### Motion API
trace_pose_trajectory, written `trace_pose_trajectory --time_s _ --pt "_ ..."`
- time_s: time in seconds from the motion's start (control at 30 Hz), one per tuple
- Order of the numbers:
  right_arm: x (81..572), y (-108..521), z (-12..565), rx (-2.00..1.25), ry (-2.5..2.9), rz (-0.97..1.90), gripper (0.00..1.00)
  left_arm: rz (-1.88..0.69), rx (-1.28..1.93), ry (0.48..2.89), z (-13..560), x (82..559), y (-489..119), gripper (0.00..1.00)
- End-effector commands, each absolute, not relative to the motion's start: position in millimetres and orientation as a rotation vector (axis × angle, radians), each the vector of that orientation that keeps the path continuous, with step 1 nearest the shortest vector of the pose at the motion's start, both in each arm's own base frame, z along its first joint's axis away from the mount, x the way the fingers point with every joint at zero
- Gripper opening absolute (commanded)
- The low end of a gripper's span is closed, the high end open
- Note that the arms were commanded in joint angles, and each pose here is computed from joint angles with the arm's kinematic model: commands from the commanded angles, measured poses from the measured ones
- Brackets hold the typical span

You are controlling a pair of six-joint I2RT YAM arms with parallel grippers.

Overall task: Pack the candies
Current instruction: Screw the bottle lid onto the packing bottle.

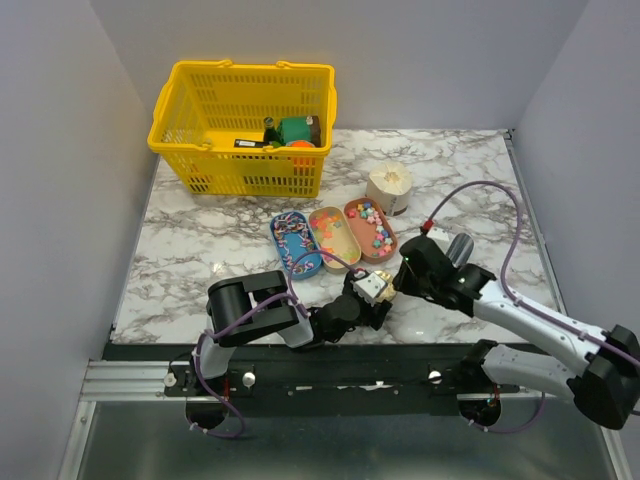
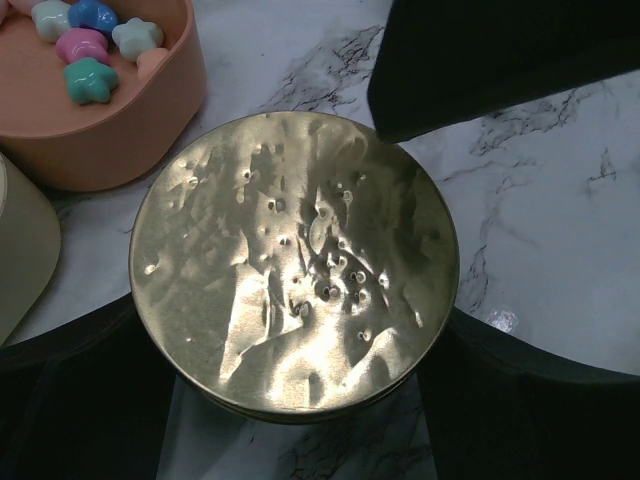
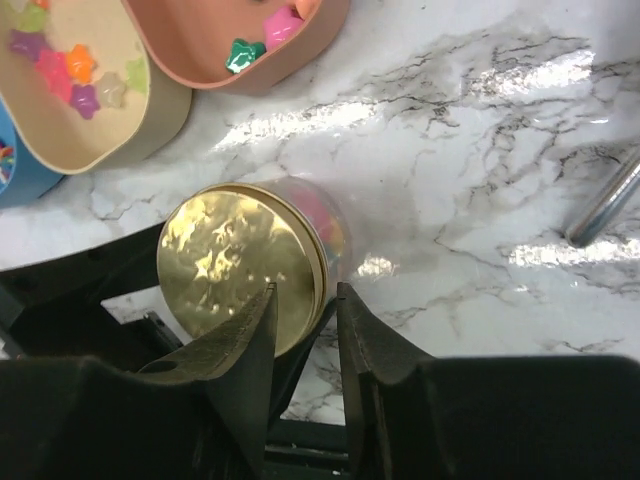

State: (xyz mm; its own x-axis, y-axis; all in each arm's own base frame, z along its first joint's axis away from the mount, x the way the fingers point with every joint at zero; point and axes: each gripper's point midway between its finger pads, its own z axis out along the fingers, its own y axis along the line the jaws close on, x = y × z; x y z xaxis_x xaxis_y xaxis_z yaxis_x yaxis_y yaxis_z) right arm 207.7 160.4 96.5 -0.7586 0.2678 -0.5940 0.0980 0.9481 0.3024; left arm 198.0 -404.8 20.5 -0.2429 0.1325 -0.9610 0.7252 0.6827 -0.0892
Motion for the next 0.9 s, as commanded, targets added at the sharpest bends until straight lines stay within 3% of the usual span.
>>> trace_pose_trajectory --time_s 0.0,0.27,0.6,0.87 --pt "229.6 177.8 96.1 0.197 2.418 0.334 0.35 -0.426 0.919 2.044 -76.4 165.8 -344.4 0.76" --pt "220.5 180.0 68.5 0.181 2.491 0.345 0.26 -0.417 0.924 2.042 -77.5 166.8 -344.3 0.76" --pt "153.3 179.6 17.0 0.188 2.677 0.561 0.01 -0.431 0.913 2.036 -77.5 167.8 -348.6 0.76" --pt "116.5 190.7 18.1 0.174 2.698 0.807 0.01 -0.438 0.914 2.043 -80.4 168.3 -355.2 0.76"
